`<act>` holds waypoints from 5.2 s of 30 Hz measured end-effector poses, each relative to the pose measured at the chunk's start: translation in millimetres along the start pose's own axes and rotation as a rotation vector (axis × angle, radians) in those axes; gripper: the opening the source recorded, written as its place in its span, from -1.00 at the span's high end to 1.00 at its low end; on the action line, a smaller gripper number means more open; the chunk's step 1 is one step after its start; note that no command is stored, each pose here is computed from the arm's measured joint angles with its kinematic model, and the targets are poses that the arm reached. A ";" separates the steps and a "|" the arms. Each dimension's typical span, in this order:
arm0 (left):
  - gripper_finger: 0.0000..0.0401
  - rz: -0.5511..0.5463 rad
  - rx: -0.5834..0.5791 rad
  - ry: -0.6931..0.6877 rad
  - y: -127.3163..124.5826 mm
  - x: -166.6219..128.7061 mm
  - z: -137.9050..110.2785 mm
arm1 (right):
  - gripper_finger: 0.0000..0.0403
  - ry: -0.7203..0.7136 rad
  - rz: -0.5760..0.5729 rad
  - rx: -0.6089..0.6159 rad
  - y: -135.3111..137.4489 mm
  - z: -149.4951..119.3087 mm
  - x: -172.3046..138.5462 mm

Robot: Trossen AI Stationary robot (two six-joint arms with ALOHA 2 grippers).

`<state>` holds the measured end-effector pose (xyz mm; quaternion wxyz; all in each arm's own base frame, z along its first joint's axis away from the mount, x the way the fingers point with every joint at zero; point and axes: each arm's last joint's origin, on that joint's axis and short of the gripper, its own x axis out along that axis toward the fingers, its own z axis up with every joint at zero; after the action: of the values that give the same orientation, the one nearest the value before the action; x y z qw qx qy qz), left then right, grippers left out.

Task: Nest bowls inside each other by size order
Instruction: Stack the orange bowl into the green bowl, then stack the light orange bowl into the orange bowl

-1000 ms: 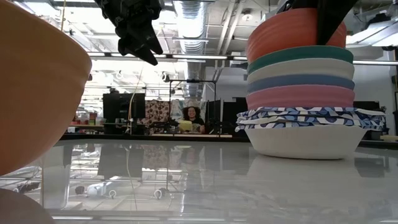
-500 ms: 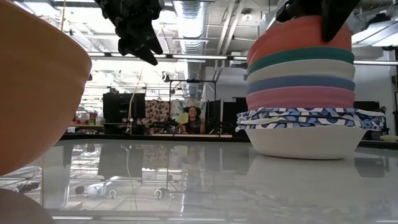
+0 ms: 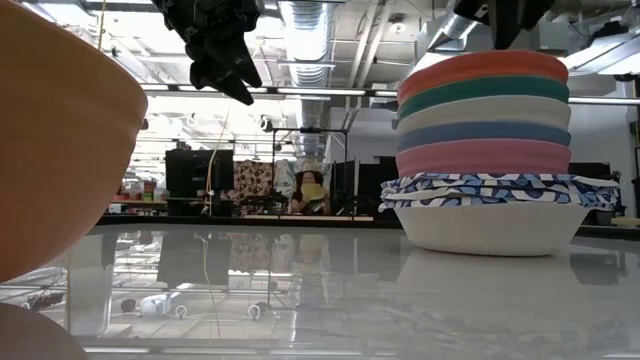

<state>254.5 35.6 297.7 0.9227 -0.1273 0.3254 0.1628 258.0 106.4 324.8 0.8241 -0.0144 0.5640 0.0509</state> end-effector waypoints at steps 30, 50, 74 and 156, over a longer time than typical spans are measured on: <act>-0.25 0.013 -0.003 -0.021 0.0 0.0 1.7 | 0.96 -0.028 0.024 0.040 10.0 1.8 5.6; -0.25 0.014 -0.002 -0.019 0.1 0.0 1.5 | 0.96 -0.011 0.013 0.056 7.4 -3.5 19.9; -0.25 0.014 -0.012 -0.019 0.0 0.0 1.5 | 0.96 -0.087 0.034 0.014 10.4 3.5 23.2; -0.25 -0.193 -0.102 0.515 -78.6 -45.0 -75.9 | 0.90 -0.290 0.005 0.037 -16.5 34.7 0.9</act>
<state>209.1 -71.9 279.3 0.8133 -0.2409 0.5270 0.0527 292.2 92.9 336.0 0.8970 0.0098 0.4397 0.0441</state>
